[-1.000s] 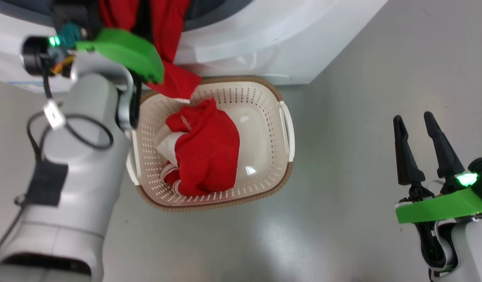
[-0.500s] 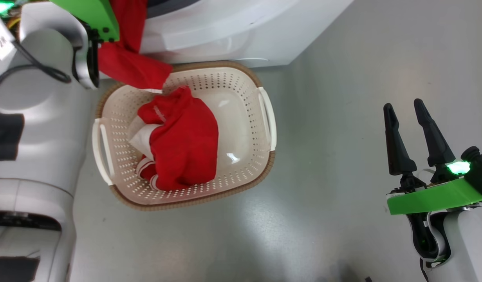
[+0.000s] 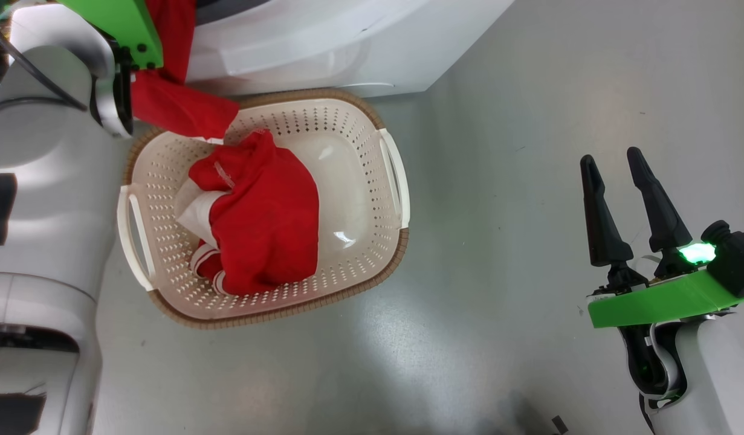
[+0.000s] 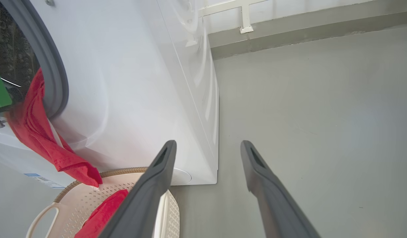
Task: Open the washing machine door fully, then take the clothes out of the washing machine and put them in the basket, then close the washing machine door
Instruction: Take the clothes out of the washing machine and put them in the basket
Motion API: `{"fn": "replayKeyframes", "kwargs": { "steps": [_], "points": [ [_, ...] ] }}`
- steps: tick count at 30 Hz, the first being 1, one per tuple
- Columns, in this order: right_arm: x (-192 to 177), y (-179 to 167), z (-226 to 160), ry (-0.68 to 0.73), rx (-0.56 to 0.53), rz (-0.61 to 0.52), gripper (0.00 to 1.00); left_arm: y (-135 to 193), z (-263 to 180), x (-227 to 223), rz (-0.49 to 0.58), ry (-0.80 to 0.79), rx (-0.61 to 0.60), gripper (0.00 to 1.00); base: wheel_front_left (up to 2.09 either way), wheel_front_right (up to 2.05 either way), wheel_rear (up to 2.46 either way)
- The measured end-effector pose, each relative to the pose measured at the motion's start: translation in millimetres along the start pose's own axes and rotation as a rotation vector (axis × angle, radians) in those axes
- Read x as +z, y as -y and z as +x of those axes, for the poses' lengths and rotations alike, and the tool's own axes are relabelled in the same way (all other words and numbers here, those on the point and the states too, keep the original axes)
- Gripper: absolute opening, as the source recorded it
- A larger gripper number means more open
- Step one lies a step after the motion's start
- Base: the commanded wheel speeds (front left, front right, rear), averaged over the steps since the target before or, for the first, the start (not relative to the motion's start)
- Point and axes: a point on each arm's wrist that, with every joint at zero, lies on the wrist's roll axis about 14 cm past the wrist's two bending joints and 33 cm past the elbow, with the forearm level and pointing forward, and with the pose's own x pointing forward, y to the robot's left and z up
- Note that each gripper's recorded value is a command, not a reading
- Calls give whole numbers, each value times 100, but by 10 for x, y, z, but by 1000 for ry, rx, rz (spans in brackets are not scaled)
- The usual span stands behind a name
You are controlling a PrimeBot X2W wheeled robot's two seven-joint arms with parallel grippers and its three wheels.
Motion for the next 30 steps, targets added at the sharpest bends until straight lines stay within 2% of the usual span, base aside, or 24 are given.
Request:
{"fn": "replayKeyframes", "kwargs": {
  "steps": [1, 2, 3, 4, 5, 6, 7, 13, 23, 30],
  "points": [
    [-2, 3, -1, 0, -1, 0, 100, 10, 3, -8, 1, -2, -6, 44, 0, 0, 0],
    [-4, 5, -2, -1, -2, 1, 100, 17, 5, -14, 2, -3, -9, 35, 0, 0, 0],
    [-7, 7, -2, -1, -3, 1, 100, 21, 7, -22, 3, -5, -10, 35, 0, 0, 0],
    [-8, 9, -3, -2, -4, 1, 100, 22, 9, -36, 3, -12, -10, 28, 0, 0, 0],
    [-8, 11, -3, -1, -5, 1, 100, 25, 10, -41, 4, -15, -11, 28, 0, 0, 0],
    [-6, 11, -4, -1, -5, 1, 100, 26, 8, -42, 6, -15, -12, 16, 0, 0, 0],
    [-4, 11, -3, -1, -4, 1, 100, 26, 8, -42, 7, -15, -12, 0, 0, 0, 0],
    [-7, -3, 11, 1, -1, 3, 100, 18, -3, -18, 13, 2, -19, 0, 0, 0, 0],
    [3, -42, 74, 13, 9, 12, 100, 24, -77, 165, -33, 119, -67, 0, 0, 0, 0],
    [-30, -91, 123, 9, 28, 14, 100, -2, -254, 355, -100, 274, -86, 0, 0, 0, 0]
  ]
}}
